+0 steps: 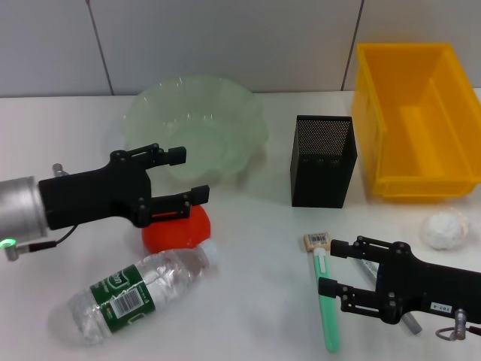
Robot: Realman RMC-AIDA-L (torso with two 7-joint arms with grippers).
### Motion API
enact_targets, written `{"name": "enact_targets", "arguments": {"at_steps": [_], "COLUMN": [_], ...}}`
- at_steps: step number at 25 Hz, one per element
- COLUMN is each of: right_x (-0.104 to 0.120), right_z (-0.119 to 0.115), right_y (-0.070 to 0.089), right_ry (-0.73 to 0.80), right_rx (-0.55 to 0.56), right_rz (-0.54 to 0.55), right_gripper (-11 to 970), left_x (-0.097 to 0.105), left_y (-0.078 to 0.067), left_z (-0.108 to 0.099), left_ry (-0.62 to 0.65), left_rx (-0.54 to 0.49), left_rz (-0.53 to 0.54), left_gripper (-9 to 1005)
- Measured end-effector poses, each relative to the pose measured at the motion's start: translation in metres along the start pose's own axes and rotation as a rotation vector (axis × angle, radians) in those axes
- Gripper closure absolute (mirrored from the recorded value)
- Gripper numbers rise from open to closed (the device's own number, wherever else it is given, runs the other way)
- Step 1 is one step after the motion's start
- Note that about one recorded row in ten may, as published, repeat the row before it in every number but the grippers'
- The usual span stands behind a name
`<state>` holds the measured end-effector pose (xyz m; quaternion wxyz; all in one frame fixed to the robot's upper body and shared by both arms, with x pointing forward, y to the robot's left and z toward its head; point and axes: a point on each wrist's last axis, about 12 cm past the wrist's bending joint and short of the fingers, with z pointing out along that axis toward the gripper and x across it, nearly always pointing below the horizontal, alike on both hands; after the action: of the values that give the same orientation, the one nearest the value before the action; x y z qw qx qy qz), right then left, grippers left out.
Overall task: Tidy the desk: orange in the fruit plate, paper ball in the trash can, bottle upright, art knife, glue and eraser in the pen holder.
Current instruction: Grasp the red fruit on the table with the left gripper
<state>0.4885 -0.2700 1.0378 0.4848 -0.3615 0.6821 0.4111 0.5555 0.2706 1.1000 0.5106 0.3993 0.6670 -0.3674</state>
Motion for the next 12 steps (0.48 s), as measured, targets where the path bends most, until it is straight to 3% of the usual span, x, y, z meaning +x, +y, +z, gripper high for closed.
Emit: {"name": "enact_targets", "arguments": {"at_steps": [12], "right_x": [-0.001], "right_z": [0.000], "right_y": [0.000], "right_ry": [-0.009], "right_rx": [-0.001], "right_rz": [0.000], "right_gripper": [263], "left_x": [0.022], "left_y": [0.016], "left_z": [0.002], "left_ry": [0.221], "left_rx": [-0.125], "left_rz": [-0.005], "left_gripper": [193]}}
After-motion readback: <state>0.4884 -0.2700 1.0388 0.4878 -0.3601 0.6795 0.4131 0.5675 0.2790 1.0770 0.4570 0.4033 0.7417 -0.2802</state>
